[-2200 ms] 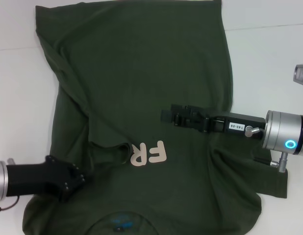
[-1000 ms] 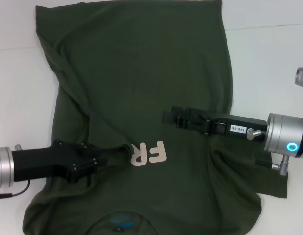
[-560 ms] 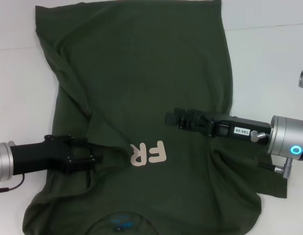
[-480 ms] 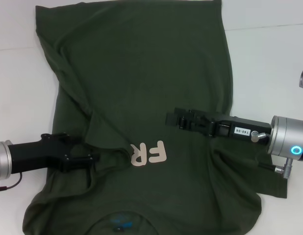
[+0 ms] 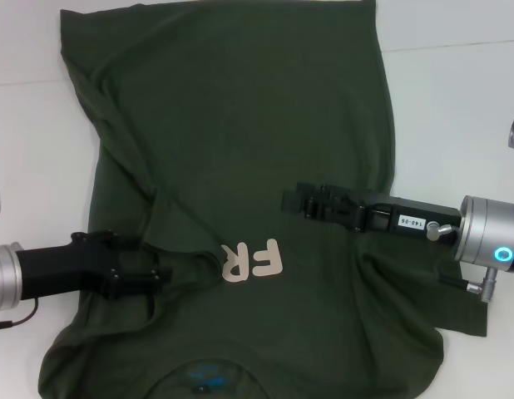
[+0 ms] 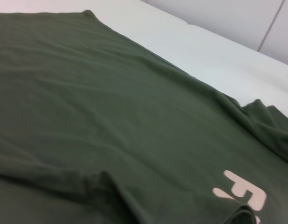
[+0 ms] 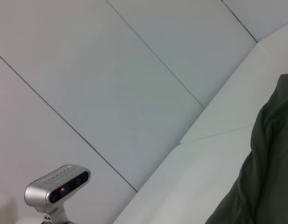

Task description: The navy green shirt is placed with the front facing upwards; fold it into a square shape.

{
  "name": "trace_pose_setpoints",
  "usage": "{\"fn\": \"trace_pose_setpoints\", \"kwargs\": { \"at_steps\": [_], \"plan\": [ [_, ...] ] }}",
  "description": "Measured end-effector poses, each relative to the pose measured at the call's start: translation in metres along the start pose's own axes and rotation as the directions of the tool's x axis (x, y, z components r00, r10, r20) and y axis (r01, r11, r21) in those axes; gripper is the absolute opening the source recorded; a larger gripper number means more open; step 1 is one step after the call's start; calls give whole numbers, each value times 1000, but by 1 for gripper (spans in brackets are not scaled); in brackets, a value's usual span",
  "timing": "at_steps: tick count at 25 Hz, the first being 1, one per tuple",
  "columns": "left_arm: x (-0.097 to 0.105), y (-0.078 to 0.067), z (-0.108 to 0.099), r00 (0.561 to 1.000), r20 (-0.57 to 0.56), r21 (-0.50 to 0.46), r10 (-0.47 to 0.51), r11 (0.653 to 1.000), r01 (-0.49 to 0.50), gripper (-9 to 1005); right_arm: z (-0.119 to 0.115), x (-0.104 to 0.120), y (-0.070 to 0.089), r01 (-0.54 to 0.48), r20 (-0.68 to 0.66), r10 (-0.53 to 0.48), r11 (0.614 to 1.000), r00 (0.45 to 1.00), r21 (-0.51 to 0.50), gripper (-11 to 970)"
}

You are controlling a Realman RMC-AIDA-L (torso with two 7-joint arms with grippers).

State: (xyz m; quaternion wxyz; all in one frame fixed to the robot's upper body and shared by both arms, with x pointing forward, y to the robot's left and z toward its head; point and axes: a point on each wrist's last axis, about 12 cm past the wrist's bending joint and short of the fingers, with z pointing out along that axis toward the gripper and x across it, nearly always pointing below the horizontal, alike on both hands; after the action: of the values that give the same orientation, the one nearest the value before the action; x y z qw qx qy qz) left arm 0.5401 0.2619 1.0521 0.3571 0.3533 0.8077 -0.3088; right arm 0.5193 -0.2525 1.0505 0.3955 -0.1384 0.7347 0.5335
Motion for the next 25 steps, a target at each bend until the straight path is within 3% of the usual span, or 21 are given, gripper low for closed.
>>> {"fn": "trace_pose_setpoints", "kwargs": {
  "at_steps": [16,25],
  "plan": [
    [-14,-6,14,1000,1,54,31,998,-31,883,-1,1,0,-4,1,4,1000,1000,2,748],
    [-14,2,12,1000,3,-5,3,1000,-3,883,-2,2,0,-6,7,6,1000,1000,6,749]
  ]
}}
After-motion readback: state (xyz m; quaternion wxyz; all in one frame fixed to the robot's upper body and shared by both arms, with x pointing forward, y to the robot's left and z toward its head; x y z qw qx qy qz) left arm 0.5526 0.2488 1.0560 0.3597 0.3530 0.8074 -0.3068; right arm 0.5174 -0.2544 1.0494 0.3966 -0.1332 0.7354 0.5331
